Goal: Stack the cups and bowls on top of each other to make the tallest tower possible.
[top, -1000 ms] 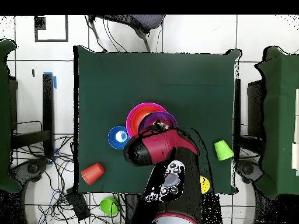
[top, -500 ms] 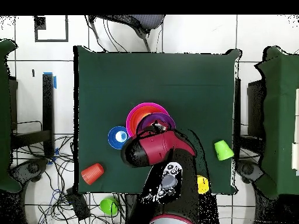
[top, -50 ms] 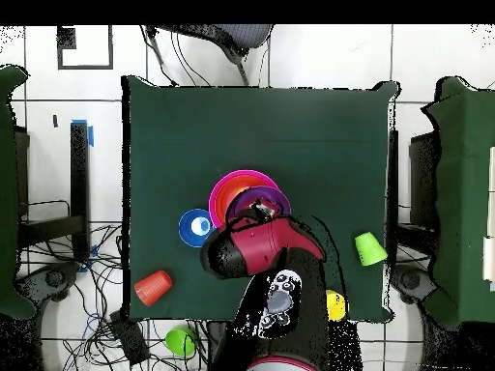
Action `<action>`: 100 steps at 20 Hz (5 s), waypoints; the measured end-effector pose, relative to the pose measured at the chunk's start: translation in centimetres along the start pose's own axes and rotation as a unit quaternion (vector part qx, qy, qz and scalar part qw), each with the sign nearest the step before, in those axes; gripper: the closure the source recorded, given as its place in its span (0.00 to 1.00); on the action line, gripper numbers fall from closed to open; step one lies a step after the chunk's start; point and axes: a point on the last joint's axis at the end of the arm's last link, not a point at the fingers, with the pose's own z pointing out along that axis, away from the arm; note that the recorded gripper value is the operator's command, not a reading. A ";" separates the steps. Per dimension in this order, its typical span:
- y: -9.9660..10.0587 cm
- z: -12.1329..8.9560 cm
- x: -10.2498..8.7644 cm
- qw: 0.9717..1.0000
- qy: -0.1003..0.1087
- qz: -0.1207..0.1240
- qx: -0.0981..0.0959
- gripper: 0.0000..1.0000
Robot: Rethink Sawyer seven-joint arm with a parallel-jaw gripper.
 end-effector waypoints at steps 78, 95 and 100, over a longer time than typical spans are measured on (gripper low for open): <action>-0.5 -1.6 -3.0 0.989 -0.107 0.102 0.024 1.00; -0.4 -1.7 -3.5 0.988 -0.112 0.101 0.023 1.00; -0.4 -1.7 -3.6 0.988 -0.112 0.101 0.023 1.00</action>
